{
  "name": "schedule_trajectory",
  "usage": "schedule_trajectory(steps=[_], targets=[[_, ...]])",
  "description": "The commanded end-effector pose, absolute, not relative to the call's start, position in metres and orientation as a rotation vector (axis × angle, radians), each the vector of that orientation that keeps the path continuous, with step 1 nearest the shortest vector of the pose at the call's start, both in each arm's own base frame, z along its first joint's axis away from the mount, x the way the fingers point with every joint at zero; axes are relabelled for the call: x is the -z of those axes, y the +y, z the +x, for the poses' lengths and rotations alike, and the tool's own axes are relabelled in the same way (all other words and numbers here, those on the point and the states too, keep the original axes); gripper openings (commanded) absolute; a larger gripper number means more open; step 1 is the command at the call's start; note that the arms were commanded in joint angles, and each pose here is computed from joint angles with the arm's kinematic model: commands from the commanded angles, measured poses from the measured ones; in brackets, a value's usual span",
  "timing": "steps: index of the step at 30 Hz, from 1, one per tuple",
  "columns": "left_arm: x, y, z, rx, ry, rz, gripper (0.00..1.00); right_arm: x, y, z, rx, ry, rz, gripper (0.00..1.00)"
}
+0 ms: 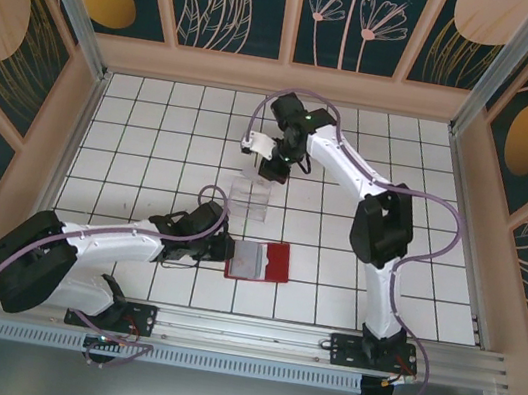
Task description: Take the credit cards out of the card holder
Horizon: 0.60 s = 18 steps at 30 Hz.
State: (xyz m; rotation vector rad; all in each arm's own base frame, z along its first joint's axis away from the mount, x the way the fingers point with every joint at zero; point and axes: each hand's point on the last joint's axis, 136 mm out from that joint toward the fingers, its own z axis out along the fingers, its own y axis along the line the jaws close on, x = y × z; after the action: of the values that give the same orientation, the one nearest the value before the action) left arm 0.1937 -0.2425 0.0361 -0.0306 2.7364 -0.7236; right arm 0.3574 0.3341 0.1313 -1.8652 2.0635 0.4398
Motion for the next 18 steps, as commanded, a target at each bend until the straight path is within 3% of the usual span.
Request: schedule_trajectory(steps=[1,18], targets=[[-0.038,-0.239,0.193,0.712,2.731,-0.051,0.20,-0.125,0.334,0.346,-0.477,2.090,-1.926,0.00],[-0.037,-0.237,0.193,0.699,2.735,-0.048,0.21,-0.106,0.321,0.355,-0.301,2.182,-1.970,0.00]])
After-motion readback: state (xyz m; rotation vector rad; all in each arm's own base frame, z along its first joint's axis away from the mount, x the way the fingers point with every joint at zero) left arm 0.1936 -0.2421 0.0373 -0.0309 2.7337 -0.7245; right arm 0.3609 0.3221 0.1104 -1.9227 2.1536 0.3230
